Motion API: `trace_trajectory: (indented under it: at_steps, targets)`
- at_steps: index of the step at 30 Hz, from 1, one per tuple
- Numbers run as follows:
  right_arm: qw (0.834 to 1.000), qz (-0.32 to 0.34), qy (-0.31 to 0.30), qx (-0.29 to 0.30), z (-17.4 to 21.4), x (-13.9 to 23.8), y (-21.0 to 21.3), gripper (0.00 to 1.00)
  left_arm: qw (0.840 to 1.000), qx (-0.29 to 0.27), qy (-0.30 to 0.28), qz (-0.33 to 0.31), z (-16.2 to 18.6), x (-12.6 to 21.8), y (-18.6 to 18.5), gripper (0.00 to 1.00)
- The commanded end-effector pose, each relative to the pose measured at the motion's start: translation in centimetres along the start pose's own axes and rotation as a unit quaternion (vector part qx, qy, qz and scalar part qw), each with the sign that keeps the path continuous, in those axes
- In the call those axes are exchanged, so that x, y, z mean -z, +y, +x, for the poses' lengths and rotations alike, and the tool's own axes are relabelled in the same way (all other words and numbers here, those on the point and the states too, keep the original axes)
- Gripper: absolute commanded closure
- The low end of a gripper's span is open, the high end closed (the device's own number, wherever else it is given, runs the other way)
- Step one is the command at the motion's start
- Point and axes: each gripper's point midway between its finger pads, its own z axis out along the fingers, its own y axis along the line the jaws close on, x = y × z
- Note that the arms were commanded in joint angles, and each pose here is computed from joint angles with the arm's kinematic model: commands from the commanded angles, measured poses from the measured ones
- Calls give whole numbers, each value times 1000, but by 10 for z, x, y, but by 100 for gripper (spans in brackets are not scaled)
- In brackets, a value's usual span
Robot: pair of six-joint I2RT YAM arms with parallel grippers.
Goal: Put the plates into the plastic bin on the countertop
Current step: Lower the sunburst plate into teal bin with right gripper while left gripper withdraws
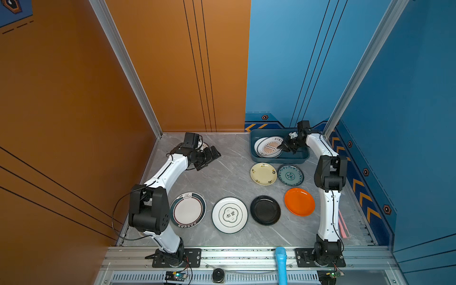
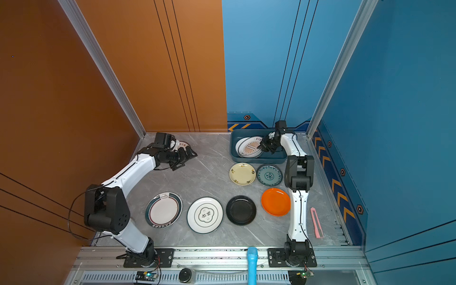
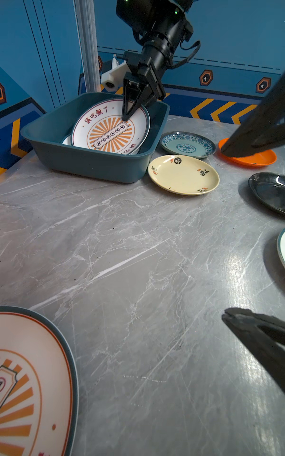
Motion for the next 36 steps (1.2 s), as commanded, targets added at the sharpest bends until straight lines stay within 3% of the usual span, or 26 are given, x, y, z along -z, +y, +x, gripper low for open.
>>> trace_trajectory:
  at_steps: [1, 15, 36]
  targets:
    - [999, 34, 24, -21, 13, -10, -11, 92, 1000, -10, 9, 6, 7, 6, -2, 2]
    - [995, 92, 20, -8, 17, -2, -25, 72, 1000, -16, 18, 14, 9, 4, -4, 1]
    - [988, 154, 15, 14, 18, 2, -38, 67, 999, -33, 33, 13, 20, 5, -1, 4]
